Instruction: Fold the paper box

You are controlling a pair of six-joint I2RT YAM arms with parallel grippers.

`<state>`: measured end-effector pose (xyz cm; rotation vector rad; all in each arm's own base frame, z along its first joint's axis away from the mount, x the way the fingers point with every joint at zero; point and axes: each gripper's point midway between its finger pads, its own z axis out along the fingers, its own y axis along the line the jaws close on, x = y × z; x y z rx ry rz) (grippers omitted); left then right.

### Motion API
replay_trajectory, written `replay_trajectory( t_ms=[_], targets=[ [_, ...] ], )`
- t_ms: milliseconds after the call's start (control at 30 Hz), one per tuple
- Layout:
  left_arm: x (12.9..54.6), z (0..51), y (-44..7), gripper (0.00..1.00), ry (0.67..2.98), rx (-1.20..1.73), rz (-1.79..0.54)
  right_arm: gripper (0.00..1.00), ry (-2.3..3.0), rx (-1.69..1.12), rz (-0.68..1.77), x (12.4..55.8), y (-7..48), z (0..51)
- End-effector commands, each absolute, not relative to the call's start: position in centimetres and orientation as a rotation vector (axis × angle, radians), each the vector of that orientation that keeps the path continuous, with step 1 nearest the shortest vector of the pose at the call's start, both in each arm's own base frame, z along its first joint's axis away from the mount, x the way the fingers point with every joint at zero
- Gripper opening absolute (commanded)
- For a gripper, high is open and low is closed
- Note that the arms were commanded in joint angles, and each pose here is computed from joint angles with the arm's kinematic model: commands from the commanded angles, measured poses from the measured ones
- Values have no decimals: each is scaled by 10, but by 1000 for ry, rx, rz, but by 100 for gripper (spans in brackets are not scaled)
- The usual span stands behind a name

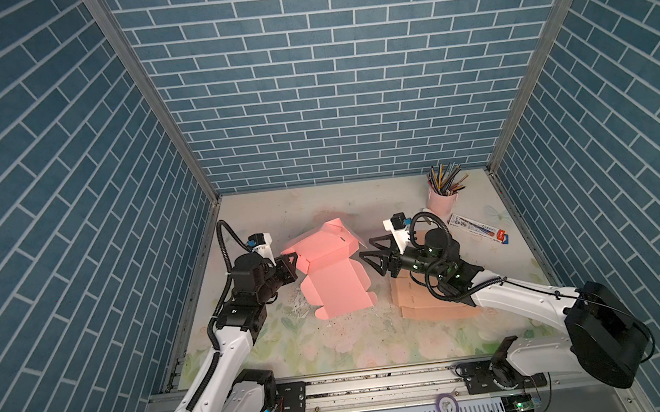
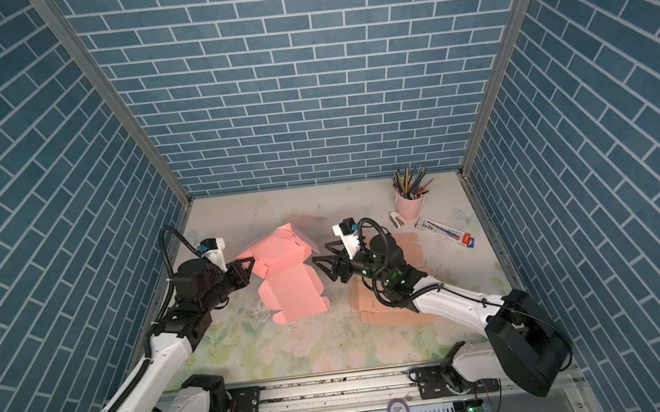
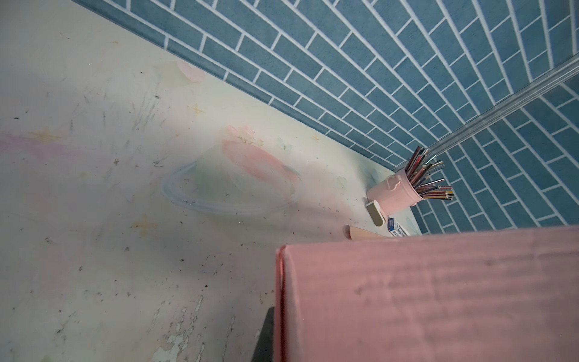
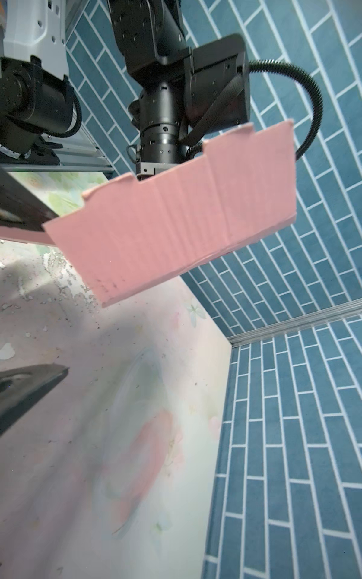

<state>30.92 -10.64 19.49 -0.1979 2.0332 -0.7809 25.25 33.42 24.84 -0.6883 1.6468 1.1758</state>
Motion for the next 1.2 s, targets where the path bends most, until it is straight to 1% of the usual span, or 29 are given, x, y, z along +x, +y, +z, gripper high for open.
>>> replay_trajectory(
  t_ms=[0, 267, 367, 600, 800, 1000, 1167],
  targets=[
    [311, 217, -112, 0, 1970, -165, -843, 67, 1541, -693, 1265, 247, 340, 268],
    [307, 219, -117, 0, 1962, -141, -878, 59, 1503, -685, 1334, 249, 349, 275],
    [307, 219, -117, 0, 1960, -142, -880, 59, 1483, -707, 1355, 245, 352, 278],
    [307, 221, -117, 0, 1962, -150, -885, 63, 1489, -722, 1331, 234, 342, 270],
    [309, 214, -116, 0, 1965, -177, -920, 62, 1513, -712, 1307, 230, 334, 261],
    [309, 218, -114, 0, 1963, -173, -916, 52, 1511, -639, 1298, 237, 325, 258],
    [309, 221, -115, 0, 1959, -163, -924, 50, 1487, -634, 1312, 237, 325, 264]
  ],
)
